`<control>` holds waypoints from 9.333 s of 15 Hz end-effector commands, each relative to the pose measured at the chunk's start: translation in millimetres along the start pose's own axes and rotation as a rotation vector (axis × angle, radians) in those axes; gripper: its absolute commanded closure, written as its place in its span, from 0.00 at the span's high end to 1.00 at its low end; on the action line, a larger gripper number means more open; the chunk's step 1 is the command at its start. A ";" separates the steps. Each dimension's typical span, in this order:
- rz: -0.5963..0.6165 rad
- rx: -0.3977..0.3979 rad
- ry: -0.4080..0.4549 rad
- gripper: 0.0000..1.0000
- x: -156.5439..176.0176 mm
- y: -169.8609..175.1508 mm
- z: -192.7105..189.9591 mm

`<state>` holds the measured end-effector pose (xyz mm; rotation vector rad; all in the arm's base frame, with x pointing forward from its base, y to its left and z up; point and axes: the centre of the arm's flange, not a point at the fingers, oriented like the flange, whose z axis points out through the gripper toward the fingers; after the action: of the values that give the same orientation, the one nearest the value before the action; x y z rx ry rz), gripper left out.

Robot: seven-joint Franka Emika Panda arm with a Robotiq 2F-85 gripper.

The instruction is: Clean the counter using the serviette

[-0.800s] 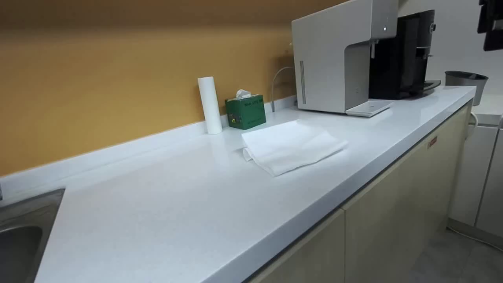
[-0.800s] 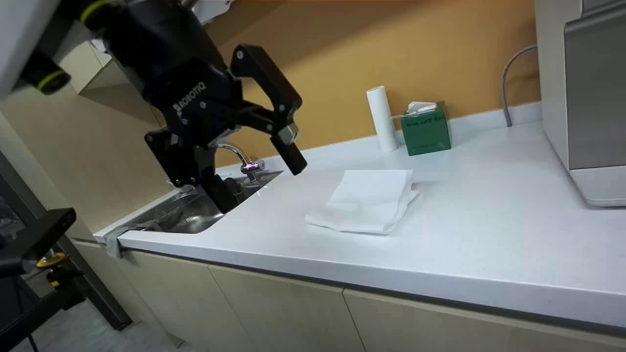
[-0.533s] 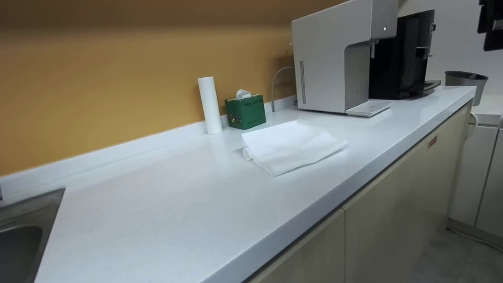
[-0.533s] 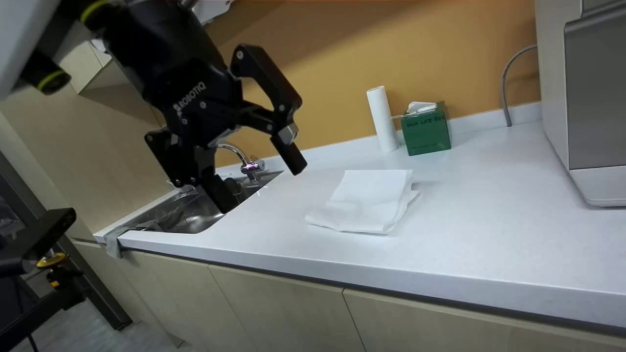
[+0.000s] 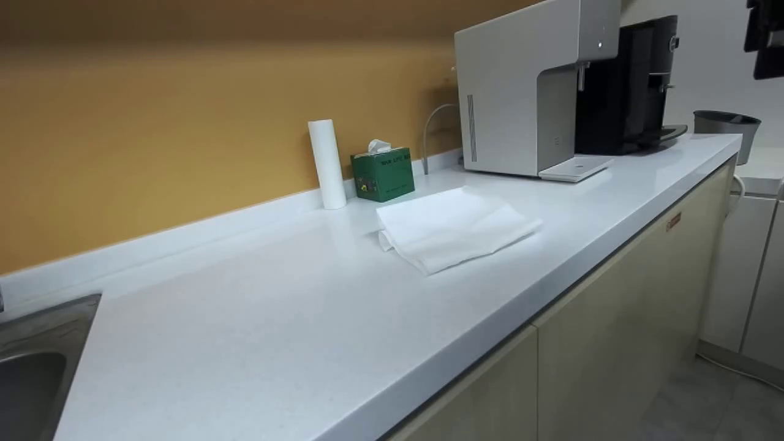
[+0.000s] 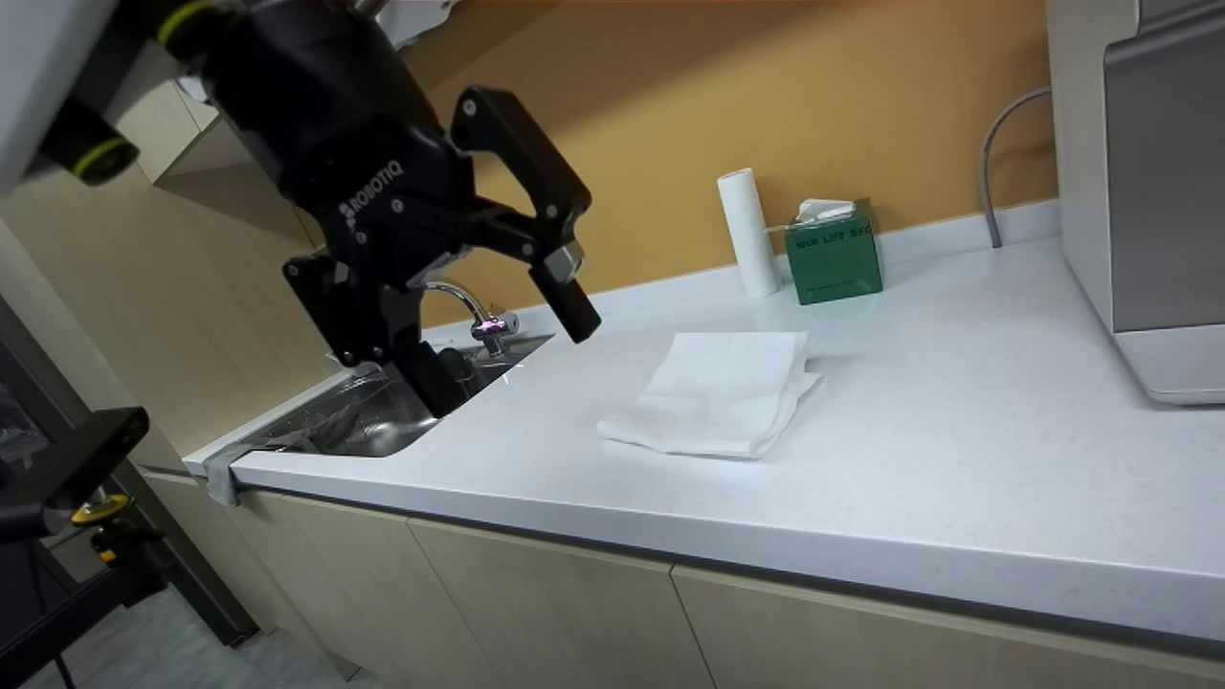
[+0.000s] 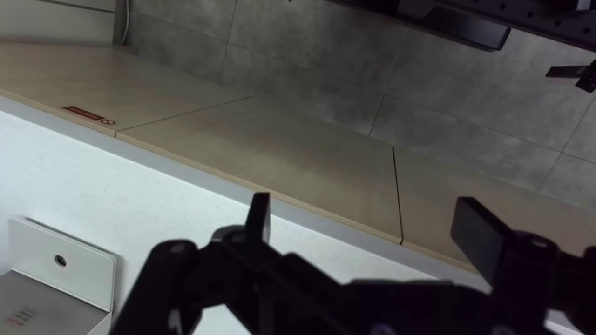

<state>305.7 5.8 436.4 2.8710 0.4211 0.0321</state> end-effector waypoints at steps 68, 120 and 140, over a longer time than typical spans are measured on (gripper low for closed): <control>0.226 0.152 -0.006 0.36 306.1 -9.3 204.9; 0.702 -0.027 -0.081 0.02 192.9 144.5 246.5; 0.350 0.096 0.148 0.02 375.8 -51.4 213.6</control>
<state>672.8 93.1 230.5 2.9279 -0.1420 0.4063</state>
